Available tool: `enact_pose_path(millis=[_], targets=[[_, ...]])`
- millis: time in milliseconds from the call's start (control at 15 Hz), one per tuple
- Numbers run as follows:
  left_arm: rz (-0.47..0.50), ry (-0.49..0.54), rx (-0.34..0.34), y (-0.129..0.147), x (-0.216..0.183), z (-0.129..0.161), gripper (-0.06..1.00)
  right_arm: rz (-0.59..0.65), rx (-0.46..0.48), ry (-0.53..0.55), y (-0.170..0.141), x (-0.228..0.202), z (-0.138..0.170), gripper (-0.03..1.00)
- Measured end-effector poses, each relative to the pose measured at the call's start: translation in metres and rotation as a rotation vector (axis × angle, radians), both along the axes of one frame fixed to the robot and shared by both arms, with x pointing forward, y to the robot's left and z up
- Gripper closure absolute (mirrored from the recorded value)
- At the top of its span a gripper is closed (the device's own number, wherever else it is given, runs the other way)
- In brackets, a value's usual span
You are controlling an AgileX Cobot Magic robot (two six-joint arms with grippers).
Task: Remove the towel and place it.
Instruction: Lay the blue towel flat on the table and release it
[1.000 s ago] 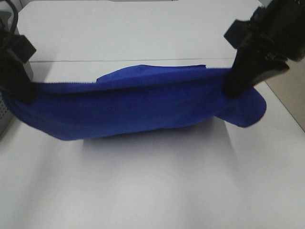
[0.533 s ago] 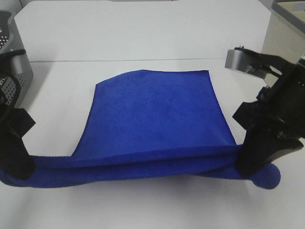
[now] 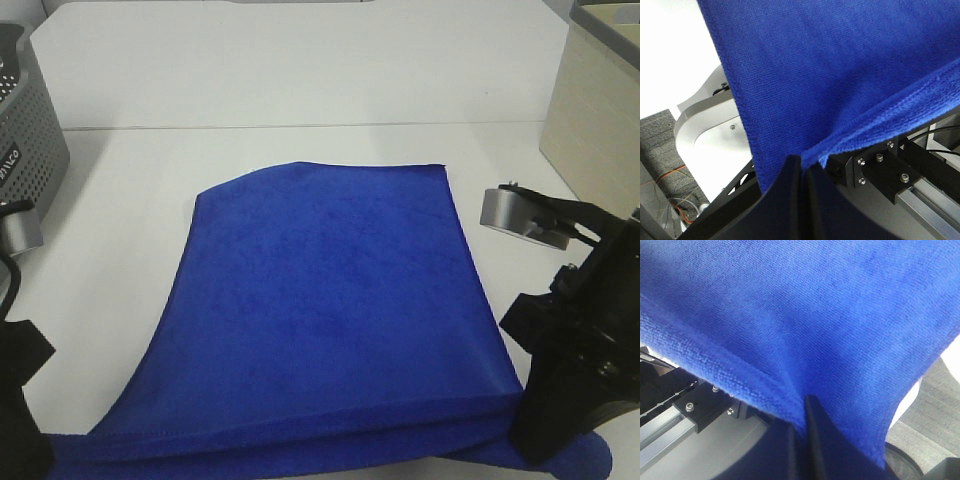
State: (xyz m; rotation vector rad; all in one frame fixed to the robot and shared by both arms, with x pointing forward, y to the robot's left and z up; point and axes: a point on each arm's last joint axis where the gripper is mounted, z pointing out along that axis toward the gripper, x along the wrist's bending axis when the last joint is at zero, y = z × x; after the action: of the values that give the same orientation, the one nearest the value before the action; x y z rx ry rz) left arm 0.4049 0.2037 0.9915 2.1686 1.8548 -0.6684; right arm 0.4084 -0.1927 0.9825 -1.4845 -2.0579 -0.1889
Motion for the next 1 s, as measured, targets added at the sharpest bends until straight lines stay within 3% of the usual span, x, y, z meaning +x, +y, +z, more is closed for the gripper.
enact_pose_path(millis=[467, 667, 1000], targets=[[0.019, 0.090, 0.004, 0.004, -0.017, -0.018, 0.94, 0.019, -0.031, 0.019, -0.004, -0.004, -0.006, 0.96], [0.019, 0.102, 0.007, 0.003, -0.016, -0.020, 0.94, 0.017, -0.049, 0.091, -0.005, -0.008, -0.019, 0.96], [0.014, 0.233, 0.046, 0.001, -0.008, -0.044, 0.94, 0.009, -0.087, 0.235, -0.003, -0.003, -0.047, 0.96]])
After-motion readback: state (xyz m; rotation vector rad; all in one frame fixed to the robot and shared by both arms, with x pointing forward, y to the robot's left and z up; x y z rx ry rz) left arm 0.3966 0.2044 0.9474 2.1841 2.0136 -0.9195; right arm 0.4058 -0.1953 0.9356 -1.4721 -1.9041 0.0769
